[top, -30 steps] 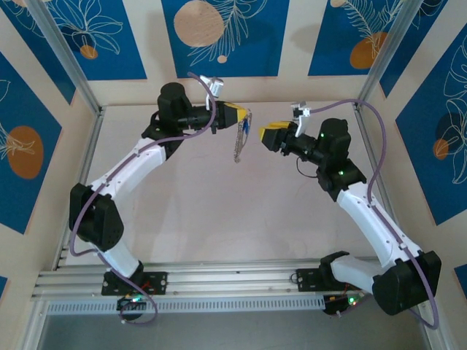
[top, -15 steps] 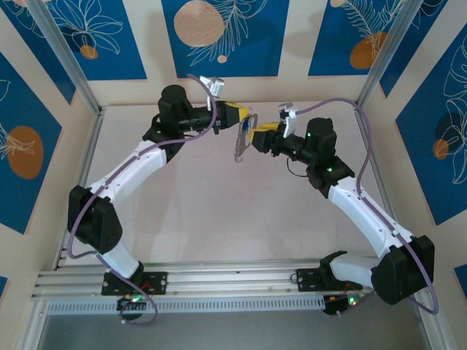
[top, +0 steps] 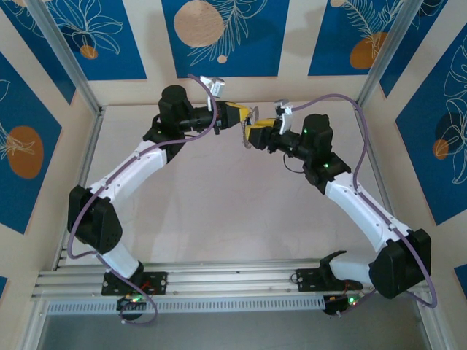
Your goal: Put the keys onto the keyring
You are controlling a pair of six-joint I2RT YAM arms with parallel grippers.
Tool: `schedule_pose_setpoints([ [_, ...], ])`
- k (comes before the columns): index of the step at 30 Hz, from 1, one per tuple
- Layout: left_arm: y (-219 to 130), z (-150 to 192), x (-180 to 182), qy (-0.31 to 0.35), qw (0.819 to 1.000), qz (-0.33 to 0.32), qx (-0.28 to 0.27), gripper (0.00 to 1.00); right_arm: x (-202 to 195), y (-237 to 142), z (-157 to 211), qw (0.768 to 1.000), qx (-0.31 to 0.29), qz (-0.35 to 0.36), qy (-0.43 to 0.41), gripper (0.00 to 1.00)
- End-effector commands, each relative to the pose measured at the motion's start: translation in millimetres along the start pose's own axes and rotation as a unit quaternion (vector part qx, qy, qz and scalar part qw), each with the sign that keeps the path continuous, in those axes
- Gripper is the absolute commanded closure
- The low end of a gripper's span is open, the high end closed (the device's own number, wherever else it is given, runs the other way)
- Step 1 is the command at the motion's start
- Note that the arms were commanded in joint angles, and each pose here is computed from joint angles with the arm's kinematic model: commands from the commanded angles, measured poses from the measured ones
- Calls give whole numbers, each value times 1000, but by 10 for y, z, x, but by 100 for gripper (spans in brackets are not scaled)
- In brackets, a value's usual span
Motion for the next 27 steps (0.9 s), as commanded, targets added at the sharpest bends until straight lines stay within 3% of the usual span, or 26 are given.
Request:
schedule_pose_setpoints([
  [1, -27, -86, -202, 28, 999, 23, -17, 100, -23, 49, -135, 999, -21, 17, -18, 51],
  [17, -49, -98, -227, 34, 999, 21, -27, 100, 89, 45, -30, 999, 5, -36, -27, 100],
  [27, -58, -109, -249, 35, 998, 29, -36, 100, 226, 145, 32, 995, 31, -89, -25, 100],
])
Point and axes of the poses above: each hand's point on the last joint's axis, 136 mm out from that joint toward the fingers, its own y axis out along the fingers, its own x axis along the line the jaws close on, z = x × y, the point moved 9 cm from there along -y, back along the fingers, and after that the axes turned 10 degrees about -y, right-handed, at the moved point
